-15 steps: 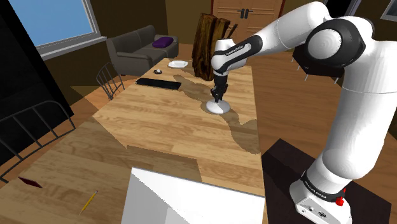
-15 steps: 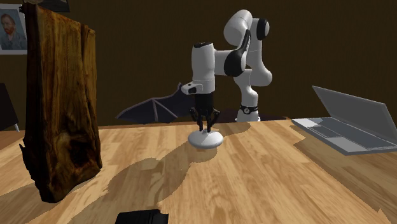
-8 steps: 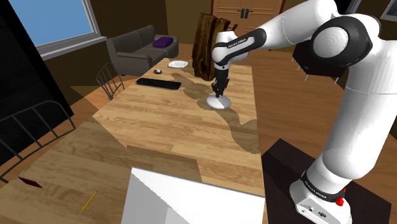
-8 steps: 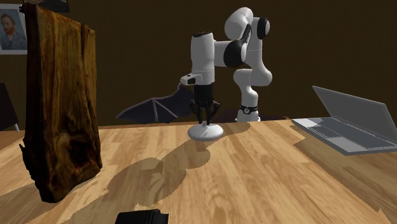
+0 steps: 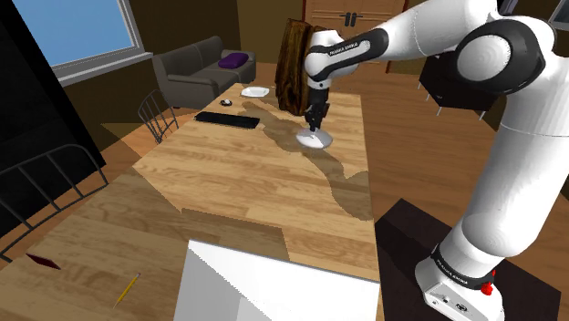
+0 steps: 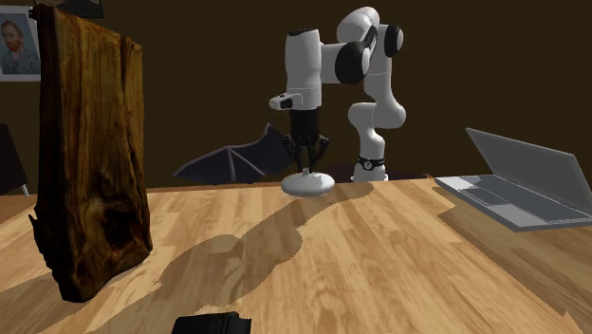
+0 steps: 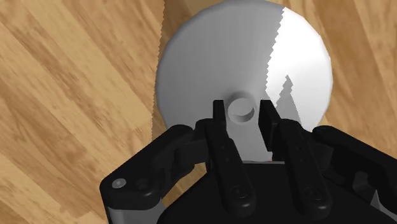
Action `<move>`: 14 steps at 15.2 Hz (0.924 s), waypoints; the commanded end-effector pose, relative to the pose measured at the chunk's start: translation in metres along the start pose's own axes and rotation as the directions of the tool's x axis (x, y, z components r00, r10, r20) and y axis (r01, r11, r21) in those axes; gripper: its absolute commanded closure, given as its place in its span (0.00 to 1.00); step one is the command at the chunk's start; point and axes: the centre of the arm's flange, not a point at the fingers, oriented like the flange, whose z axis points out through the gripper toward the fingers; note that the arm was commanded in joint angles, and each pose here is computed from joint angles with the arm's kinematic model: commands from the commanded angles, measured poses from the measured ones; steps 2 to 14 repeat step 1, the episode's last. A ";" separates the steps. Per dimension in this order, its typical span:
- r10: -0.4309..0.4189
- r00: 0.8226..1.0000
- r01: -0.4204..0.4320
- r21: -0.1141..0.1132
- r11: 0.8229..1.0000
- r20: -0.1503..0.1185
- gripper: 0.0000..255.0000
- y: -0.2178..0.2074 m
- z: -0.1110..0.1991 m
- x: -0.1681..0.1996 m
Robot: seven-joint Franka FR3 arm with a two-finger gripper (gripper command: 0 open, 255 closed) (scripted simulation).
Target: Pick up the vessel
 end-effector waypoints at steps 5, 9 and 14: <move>0.000 1.000 0.000 0.000 1.000 0.000 1.00 0.000 -0.002 0.001; 0.000 1.000 0.000 0.000 1.000 0.000 1.00 0.000 -0.002 0.001; 0.000 1.000 0.000 0.000 1.000 0.000 1.00 0.000 -0.002 0.001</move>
